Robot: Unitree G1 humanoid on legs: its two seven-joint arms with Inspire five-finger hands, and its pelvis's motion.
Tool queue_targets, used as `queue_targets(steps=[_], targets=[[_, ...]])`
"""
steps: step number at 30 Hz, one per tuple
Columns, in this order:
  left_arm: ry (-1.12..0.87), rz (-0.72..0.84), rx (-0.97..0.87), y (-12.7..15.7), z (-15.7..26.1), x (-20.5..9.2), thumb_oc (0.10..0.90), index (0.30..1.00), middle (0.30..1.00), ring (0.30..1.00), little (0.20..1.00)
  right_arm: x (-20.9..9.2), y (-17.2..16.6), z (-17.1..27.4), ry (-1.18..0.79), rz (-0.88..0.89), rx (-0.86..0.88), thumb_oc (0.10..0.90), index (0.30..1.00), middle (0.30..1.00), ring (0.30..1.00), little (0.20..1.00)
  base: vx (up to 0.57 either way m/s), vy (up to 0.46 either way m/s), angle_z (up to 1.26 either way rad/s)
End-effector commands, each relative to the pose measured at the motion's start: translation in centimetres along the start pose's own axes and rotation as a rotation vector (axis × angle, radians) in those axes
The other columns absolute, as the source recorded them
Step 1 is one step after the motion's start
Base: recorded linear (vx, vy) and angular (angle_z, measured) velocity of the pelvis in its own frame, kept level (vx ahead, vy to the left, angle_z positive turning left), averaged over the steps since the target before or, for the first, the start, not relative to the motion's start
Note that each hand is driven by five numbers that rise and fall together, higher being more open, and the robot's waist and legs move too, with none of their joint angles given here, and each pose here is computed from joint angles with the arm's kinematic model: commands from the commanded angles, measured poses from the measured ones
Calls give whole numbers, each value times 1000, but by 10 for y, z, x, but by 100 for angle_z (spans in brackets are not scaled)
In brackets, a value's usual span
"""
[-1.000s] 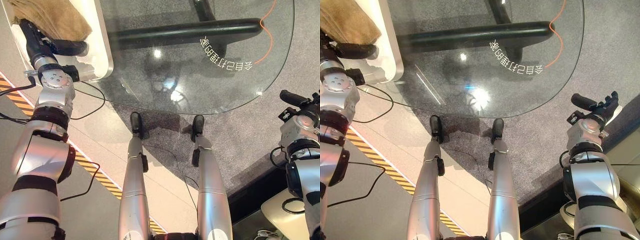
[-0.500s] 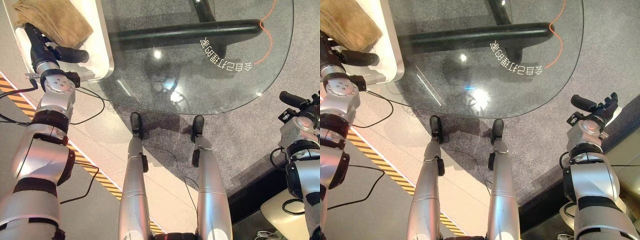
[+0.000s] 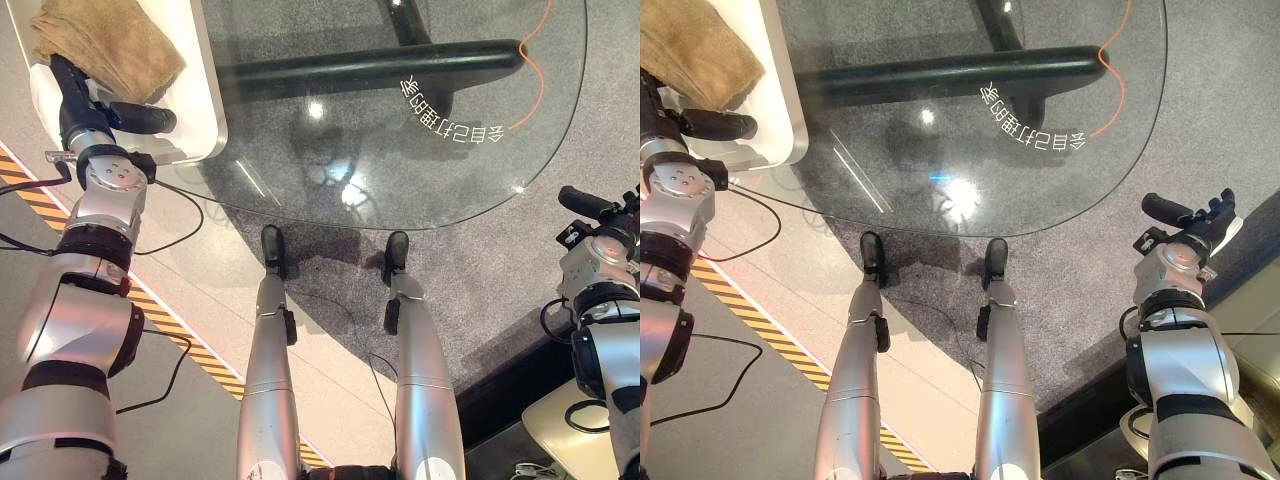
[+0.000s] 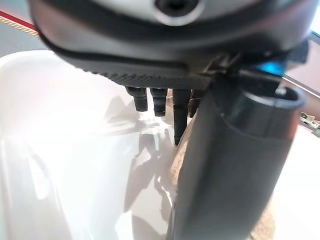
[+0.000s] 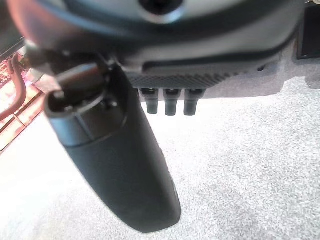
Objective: Wipe the table with a cloth and put it in the basket.
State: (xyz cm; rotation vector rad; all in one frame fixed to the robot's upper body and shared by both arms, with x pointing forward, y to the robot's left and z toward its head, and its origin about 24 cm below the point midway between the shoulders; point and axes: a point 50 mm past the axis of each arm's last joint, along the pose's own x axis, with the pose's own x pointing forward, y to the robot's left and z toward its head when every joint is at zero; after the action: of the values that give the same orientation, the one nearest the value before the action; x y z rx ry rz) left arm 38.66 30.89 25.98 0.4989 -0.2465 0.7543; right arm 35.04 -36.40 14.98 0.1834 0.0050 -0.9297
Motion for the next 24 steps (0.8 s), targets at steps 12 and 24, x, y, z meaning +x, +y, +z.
queue_targets(steps=[12,24], targets=[[58,127,-24,38,-34,1,800,900,900,900,900,9,-39,9,-93,-117,-37,800,900,900,900,900,0,0,0],[22,140,-39,35,-38,-6,800,900,900,900,900,8,-44,-1,-73,-121,-58,800,900,900,900,900,0,0,0]])
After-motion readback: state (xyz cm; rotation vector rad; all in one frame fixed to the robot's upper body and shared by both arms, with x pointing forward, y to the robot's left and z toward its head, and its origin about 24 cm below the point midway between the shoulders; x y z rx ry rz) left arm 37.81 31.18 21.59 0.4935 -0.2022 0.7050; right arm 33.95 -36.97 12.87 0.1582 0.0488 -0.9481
